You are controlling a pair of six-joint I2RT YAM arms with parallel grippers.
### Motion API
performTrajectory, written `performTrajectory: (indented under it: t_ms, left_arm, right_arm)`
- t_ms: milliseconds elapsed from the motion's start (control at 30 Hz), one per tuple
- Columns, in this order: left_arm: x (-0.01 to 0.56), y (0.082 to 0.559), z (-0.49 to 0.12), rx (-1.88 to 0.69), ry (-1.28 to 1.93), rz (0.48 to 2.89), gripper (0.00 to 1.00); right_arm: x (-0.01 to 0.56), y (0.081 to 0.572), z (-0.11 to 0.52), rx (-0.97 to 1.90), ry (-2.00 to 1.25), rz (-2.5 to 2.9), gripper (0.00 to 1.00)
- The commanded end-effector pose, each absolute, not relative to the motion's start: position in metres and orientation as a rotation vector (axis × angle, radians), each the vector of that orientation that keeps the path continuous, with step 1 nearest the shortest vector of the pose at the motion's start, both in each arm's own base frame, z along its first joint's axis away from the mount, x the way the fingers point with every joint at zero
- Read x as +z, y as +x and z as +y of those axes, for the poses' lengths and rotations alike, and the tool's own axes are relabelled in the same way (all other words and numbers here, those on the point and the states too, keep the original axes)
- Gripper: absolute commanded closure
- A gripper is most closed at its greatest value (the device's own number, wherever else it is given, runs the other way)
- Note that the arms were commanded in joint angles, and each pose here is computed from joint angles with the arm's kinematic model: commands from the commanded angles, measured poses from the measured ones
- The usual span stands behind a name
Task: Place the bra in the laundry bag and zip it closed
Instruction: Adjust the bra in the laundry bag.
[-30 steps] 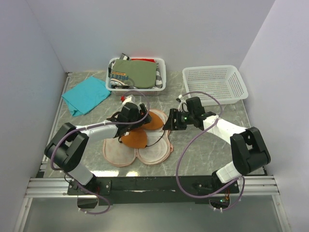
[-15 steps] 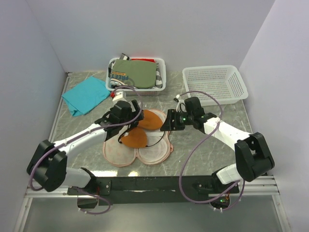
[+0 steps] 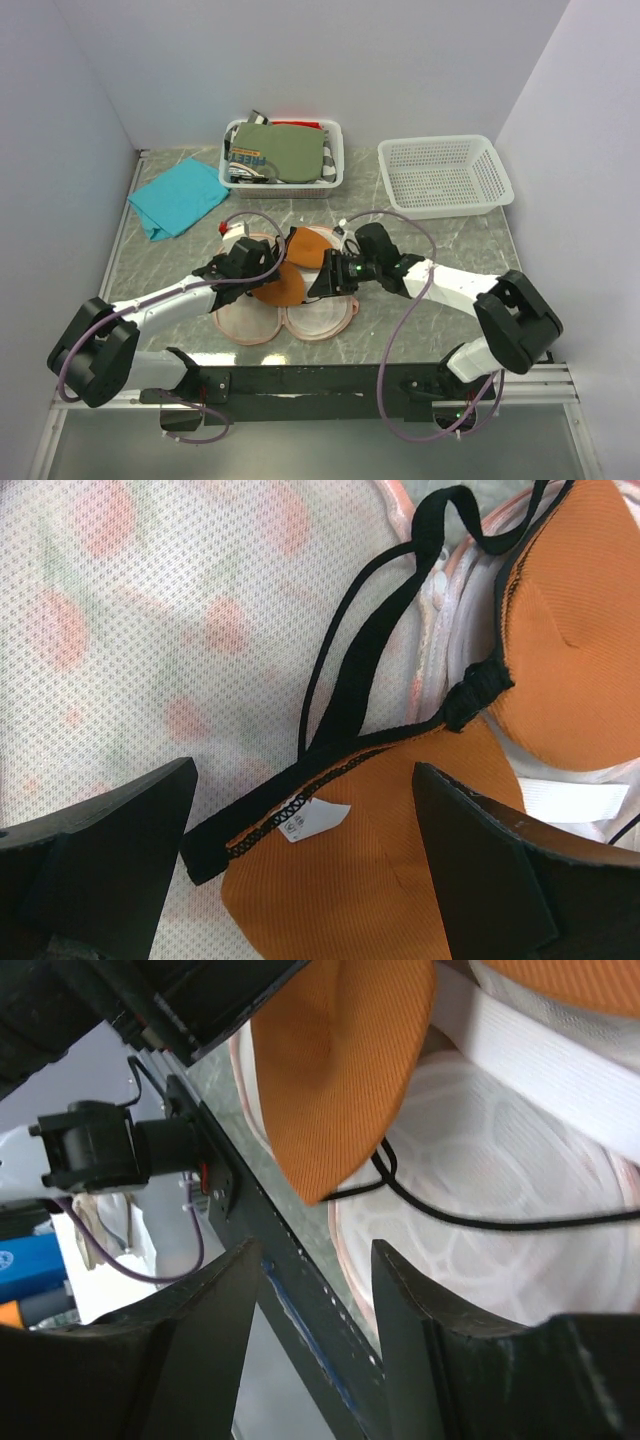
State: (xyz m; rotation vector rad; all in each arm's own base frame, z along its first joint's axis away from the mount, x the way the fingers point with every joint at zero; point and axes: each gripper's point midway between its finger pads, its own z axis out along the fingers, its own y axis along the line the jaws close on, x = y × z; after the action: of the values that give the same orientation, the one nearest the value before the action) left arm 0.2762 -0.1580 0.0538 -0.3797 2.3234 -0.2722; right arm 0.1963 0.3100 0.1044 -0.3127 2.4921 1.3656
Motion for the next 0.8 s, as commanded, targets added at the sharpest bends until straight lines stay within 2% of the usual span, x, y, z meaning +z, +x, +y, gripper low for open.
performTrajectory:
  t_ms: [0,500,700,767]
  left_arm:
    - [0.063,0.286,-0.165,-0.311,-0.404,2.277,0.04]
    - [0.071,0.281,-0.171,-0.386,-0.393,2.268,0.04]
    - [0.077,0.28,-0.171,-0.403,-0.392,2.251,0.04]
    - [0.078,0.28,-0.171,-0.405,-0.392,2.248,0.04]
  right_arm:
    - [0.115,0.209,0.336,1.445,-0.257,2.428,0.45]
    - [0.099,0.21,0.357,1.488,-0.238,2.467,0.5]
    - [0.095,0.218,0.357,1.444,-0.213,2.473,0.57]
    - [0.093,0.218,0.358,1.441,-0.218,2.48,0.65]
